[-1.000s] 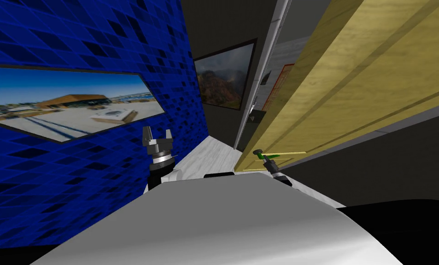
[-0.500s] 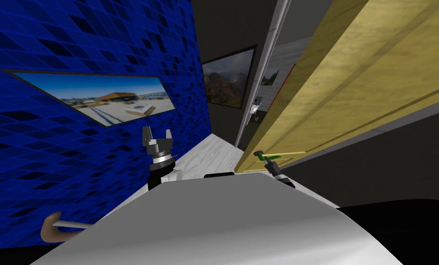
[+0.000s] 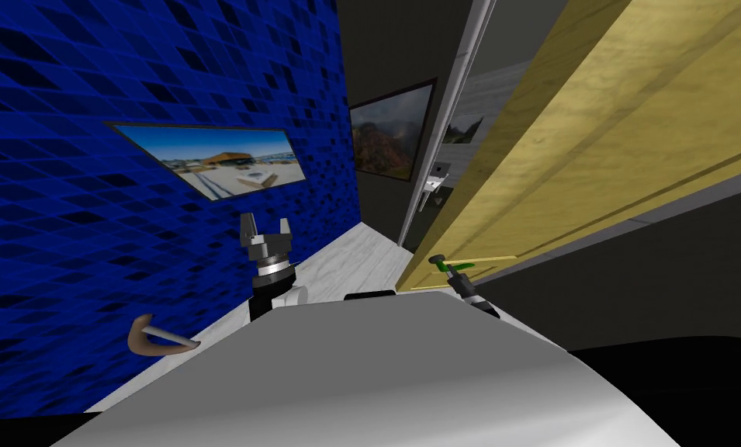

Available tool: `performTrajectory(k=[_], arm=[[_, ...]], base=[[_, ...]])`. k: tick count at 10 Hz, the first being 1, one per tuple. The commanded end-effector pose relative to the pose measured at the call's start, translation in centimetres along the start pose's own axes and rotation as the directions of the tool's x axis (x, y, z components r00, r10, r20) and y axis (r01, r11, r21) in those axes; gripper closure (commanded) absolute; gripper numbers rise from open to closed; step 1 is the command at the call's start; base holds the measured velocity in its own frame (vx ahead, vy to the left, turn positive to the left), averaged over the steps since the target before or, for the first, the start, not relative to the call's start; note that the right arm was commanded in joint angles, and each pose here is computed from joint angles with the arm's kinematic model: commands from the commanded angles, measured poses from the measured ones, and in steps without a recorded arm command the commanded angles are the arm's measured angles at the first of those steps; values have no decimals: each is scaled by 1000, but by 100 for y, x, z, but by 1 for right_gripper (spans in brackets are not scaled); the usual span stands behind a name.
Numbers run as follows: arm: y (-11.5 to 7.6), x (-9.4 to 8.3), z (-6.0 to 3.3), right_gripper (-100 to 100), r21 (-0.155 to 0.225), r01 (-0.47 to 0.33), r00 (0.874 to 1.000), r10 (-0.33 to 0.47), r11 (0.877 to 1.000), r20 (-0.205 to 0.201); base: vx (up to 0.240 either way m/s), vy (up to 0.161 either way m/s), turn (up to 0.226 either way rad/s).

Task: Pull the door open

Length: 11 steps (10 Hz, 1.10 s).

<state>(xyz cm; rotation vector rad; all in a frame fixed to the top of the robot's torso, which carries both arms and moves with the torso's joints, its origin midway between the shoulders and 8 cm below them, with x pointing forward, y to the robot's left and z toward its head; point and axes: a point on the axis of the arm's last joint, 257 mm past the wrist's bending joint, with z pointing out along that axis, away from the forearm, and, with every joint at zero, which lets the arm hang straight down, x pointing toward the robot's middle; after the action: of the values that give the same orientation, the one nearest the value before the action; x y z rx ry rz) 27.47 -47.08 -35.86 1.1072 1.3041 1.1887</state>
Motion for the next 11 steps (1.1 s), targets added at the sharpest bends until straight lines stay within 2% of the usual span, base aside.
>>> performTrajectory(k=[1,7,9,11], arm=[[13,-19,-25,100,-1,4,1000,-4,1000,-4],[32,-42,-66,100,-7,8,1000,-8,1000,-22],[-5,8,-57,100,-1,0,1000,0,1000,-31],[1,-1,-51,100,-3,1,999,-1,1000,-35]], base=[[-236,-45,143],[-211,-67,137],[-108,-29,79],[-221,-60,168]])
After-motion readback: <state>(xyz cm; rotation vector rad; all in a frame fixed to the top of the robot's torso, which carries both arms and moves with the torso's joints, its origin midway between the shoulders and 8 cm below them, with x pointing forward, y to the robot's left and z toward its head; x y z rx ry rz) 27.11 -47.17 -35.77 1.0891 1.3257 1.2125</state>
